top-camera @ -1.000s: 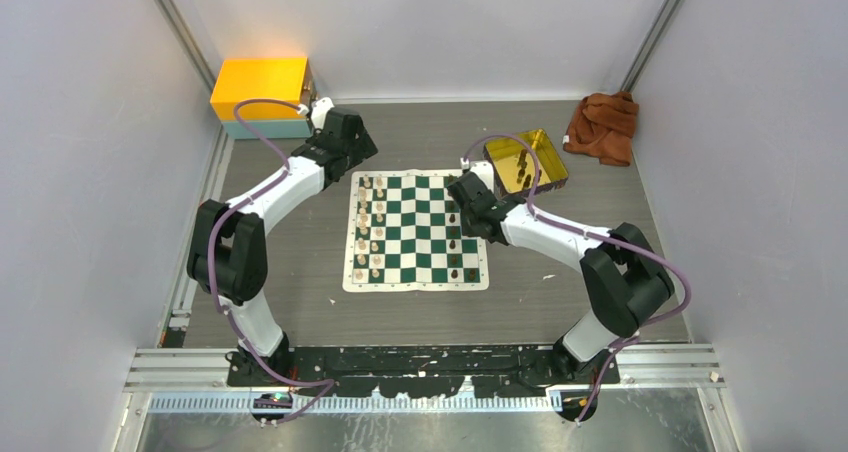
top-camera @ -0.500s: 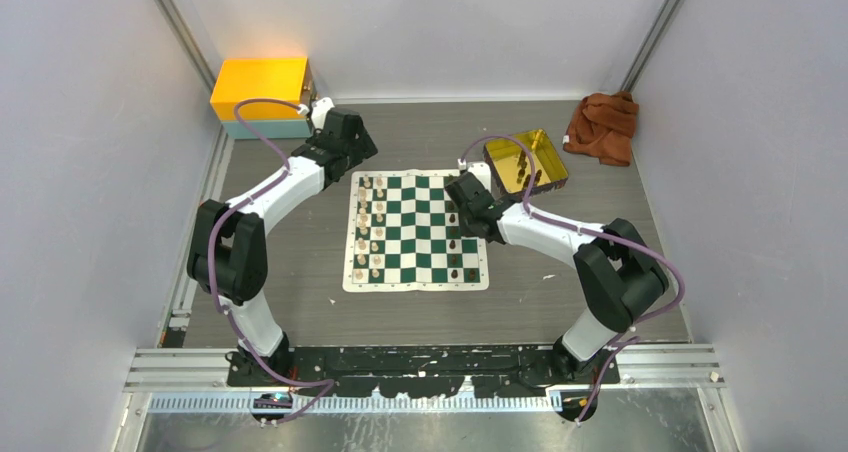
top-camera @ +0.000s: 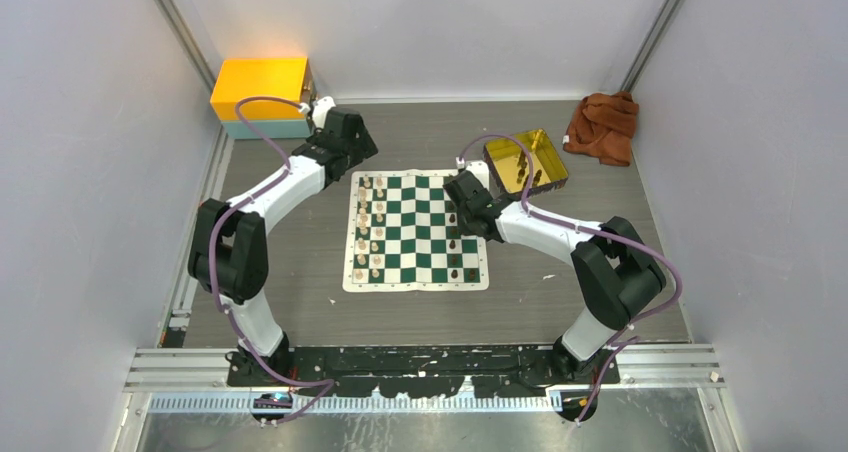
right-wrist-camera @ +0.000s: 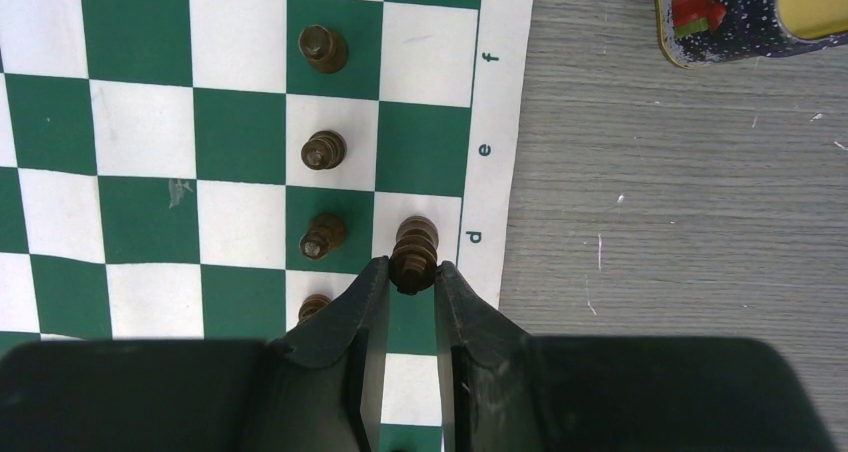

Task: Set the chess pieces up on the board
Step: Place the chess piece on the chessboard.

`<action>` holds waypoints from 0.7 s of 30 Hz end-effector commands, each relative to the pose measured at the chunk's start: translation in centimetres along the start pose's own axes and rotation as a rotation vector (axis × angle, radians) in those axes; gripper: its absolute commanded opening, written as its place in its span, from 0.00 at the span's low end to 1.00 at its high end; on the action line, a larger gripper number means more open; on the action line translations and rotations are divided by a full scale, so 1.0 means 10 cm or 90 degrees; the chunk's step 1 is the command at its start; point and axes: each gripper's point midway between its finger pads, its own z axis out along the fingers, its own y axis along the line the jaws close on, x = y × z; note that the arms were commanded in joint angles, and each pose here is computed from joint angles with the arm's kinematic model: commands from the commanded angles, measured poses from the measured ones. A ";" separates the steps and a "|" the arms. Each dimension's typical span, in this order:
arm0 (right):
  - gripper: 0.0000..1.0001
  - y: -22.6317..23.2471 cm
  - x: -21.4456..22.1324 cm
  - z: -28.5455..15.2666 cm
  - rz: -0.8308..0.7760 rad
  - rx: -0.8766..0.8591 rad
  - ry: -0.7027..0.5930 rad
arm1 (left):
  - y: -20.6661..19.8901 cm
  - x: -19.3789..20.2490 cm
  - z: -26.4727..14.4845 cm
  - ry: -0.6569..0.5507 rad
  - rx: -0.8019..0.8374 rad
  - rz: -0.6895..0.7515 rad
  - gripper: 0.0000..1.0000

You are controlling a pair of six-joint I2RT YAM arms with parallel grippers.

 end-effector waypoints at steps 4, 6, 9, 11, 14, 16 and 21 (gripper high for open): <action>0.10 0.10 -0.18 -0.03 0.012 -0.015 -0.032 | -0.12 -0.21 0.00 -0.038 0.014 -0.006 0.80; 0.15 0.09 -0.17 -0.02 0.010 -0.015 -0.029 | -0.12 -0.20 0.01 -0.036 0.013 -0.006 0.80; 0.23 0.10 -0.17 -0.03 0.010 -0.016 -0.028 | -0.12 -0.19 0.02 -0.035 0.013 -0.006 0.80; 0.27 0.10 -0.17 -0.03 0.009 -0.016 -0.026 | -0.12 -0.19 0.02 -0.035 0.013 -0.006 0.80; 0.32 0.10 -0.19 -0.04 0.010 -0.017 -0.028 | -0.12 -0.19 0.03 -0.034 0.013 -0.006 0.80; 0.34 0.10 -0.19 -0.04 0.009 -0.016 -0.028 | -0.11 -0.18 0.04 -0.034 0.011 -0.005 0.80; 0.37 0.10 -0.21 -0.07 0.011 -0.017 -0.030 | -0.10 -0.18 0.05 -0.033 0.011 -0.007 0.80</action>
